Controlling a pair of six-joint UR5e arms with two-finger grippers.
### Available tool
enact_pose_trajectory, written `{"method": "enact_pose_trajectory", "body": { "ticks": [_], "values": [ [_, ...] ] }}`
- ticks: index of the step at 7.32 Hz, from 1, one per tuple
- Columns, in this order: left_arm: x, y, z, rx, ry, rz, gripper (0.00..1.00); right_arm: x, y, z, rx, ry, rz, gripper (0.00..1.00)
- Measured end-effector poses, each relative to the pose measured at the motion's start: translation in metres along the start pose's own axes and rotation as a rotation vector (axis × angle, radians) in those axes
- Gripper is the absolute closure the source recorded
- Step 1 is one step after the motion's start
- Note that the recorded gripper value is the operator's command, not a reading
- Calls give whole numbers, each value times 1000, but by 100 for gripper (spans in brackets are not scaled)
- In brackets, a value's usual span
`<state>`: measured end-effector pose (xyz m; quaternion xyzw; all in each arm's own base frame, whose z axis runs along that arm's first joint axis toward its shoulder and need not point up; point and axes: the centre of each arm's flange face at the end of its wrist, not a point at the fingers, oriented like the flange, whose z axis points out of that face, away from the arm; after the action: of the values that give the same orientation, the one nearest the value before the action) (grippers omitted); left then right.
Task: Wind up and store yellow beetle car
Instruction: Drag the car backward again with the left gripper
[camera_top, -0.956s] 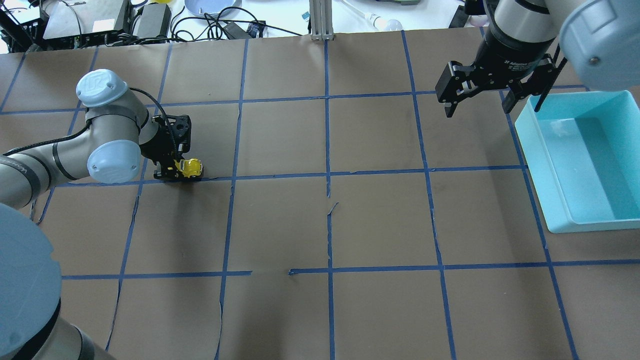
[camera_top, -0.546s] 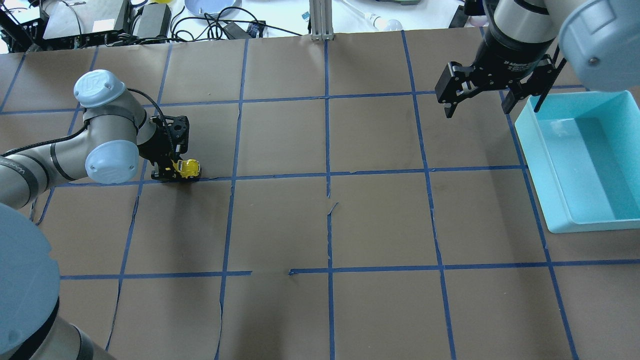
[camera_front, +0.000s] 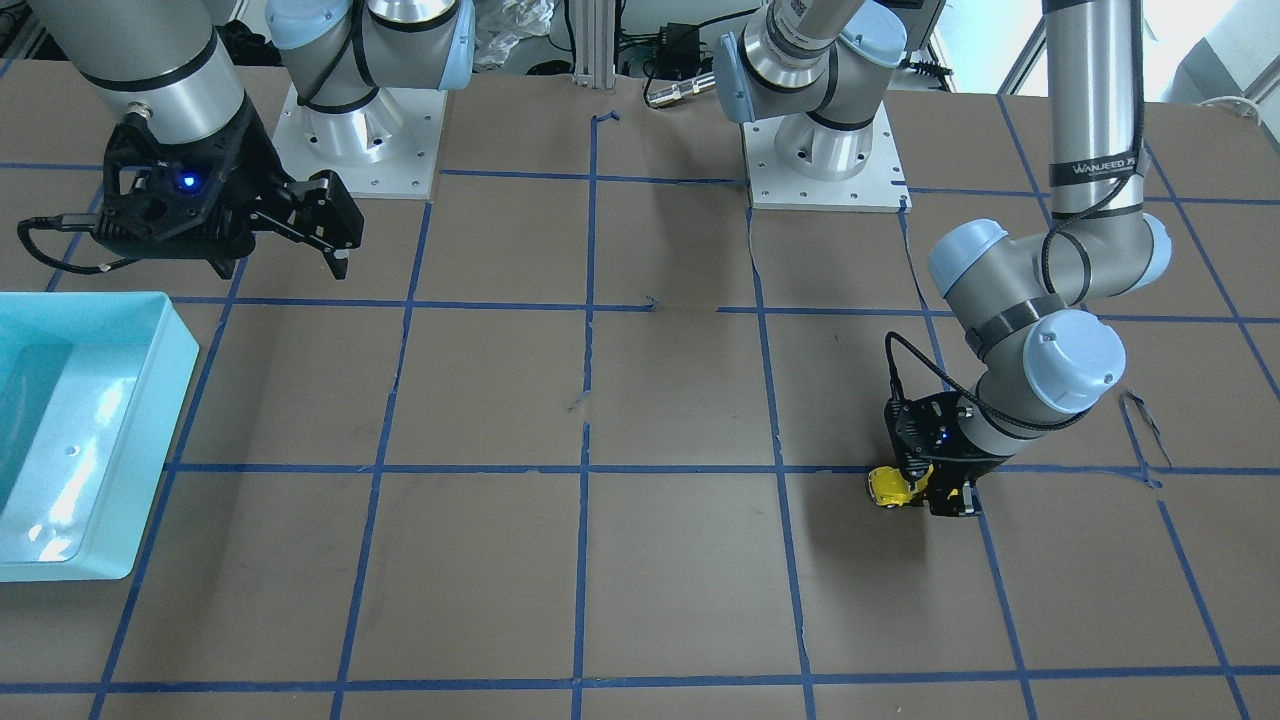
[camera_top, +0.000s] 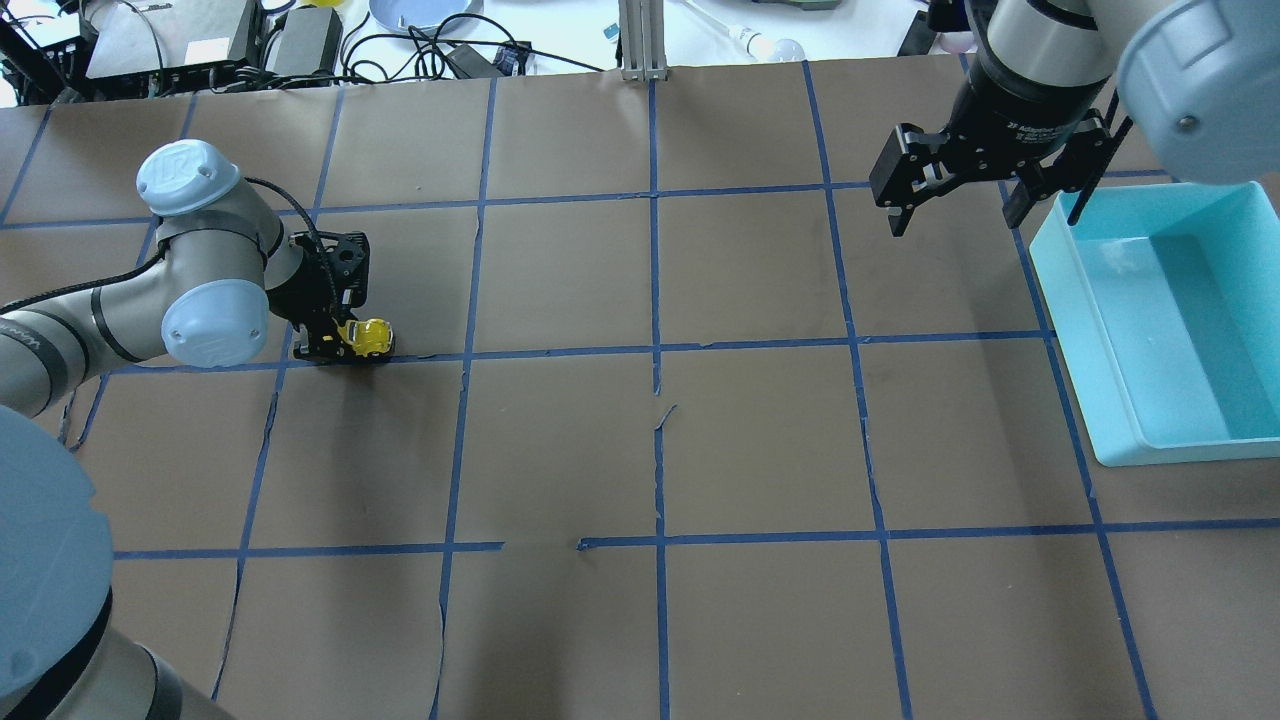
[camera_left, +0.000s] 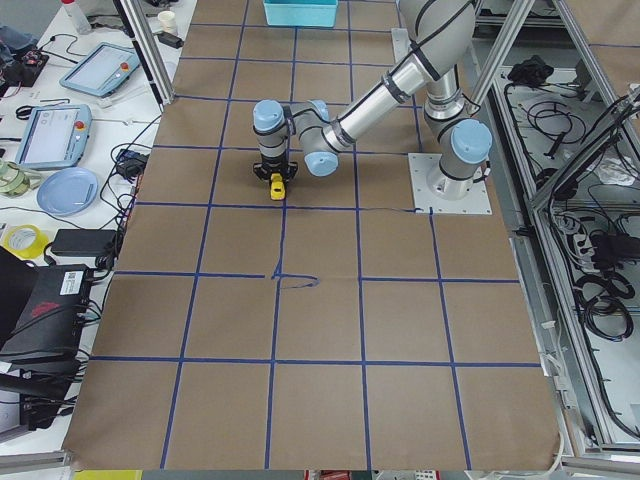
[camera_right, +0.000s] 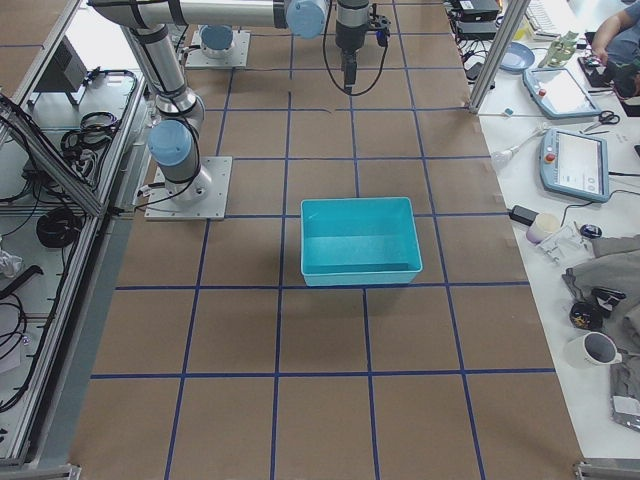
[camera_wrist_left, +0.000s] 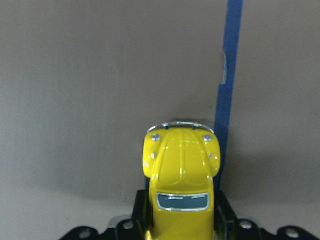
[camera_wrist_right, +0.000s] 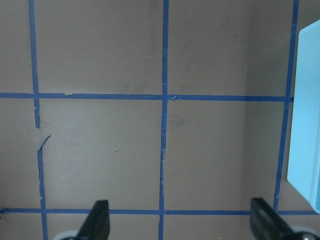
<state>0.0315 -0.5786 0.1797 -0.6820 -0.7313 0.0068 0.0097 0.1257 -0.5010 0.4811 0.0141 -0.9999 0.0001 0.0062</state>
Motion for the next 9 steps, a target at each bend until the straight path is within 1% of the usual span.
{"method": "enact_pose_trajectory", "body": {
  "ticks": [5,9],
  "values": [
    [3,37,0,6,0,-21,72,-1,0,0,0,-1,-1,0],
    [6,59,2,9,2,-5,72,-1,0,0,-2,-1,-1,0]
  ]
}}
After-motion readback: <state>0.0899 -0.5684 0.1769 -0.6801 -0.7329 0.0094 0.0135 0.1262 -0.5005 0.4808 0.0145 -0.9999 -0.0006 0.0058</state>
